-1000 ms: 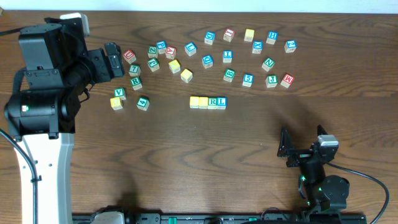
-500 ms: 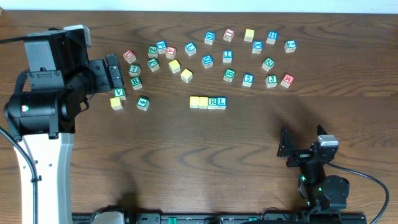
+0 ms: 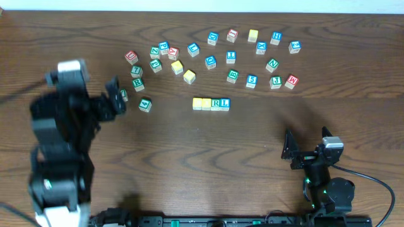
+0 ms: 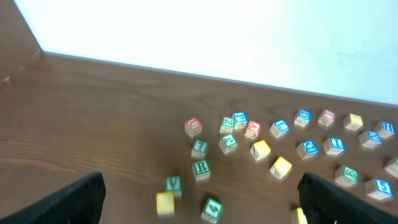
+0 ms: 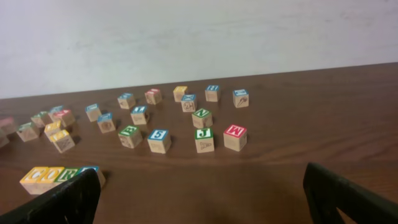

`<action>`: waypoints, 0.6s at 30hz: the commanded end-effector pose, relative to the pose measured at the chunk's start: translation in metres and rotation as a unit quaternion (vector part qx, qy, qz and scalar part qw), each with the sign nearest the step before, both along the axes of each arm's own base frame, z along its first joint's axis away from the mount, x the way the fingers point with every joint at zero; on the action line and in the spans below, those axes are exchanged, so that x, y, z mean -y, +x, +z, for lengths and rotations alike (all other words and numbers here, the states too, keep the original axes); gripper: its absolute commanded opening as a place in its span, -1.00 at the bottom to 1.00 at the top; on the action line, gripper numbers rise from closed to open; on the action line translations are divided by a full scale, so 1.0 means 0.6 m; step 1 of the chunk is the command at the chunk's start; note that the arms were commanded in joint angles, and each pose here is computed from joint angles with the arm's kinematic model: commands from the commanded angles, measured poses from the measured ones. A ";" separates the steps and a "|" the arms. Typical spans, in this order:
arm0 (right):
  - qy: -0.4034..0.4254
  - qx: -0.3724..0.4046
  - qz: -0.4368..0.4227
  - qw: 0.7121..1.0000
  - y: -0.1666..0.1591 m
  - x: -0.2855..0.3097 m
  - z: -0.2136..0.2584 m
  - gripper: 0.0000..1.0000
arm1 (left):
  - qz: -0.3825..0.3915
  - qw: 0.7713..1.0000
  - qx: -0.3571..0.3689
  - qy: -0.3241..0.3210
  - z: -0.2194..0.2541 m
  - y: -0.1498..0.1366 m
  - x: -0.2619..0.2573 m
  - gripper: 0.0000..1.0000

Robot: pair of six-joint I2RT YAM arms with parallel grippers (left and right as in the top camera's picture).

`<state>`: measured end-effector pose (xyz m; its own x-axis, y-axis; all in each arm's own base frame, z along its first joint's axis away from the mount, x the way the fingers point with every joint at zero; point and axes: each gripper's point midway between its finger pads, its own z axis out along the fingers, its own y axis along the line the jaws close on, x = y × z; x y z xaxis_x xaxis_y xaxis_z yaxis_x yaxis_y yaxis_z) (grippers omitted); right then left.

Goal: Spell out CORL

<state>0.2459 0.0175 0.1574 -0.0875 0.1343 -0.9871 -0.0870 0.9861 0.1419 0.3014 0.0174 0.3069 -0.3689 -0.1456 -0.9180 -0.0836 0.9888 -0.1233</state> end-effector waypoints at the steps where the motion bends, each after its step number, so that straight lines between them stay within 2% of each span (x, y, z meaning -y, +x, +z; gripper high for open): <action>1: -0.005 0.002 -0.003 1.000 0.000 0.003 0.000 0.98 | 0.009 1.000 0.011 0.009 -0.054 -0.023 -0.008 0.96; 13: -0.005 0.002 -0.003 1.000 0.000 0.003 0.000 0.99 | 0.017 0.992 0.124 0.020 -0.192 -0.077 -0.009 0.96; 18: -0.005 0.002 -0.003 1.000 0.000 0.003 0.000 0.98 | 0.017 0.991 0.130 0.021 -0.237 -0.086 -0.008 0.96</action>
<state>0.2459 0.0175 0.1574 -0.0875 0.1343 -0.9871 -0.0870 0.9861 0.1419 0.2516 0.0194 0.1691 -0.1360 -0.1292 -0.9822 -0.0787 0.9897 -0.1193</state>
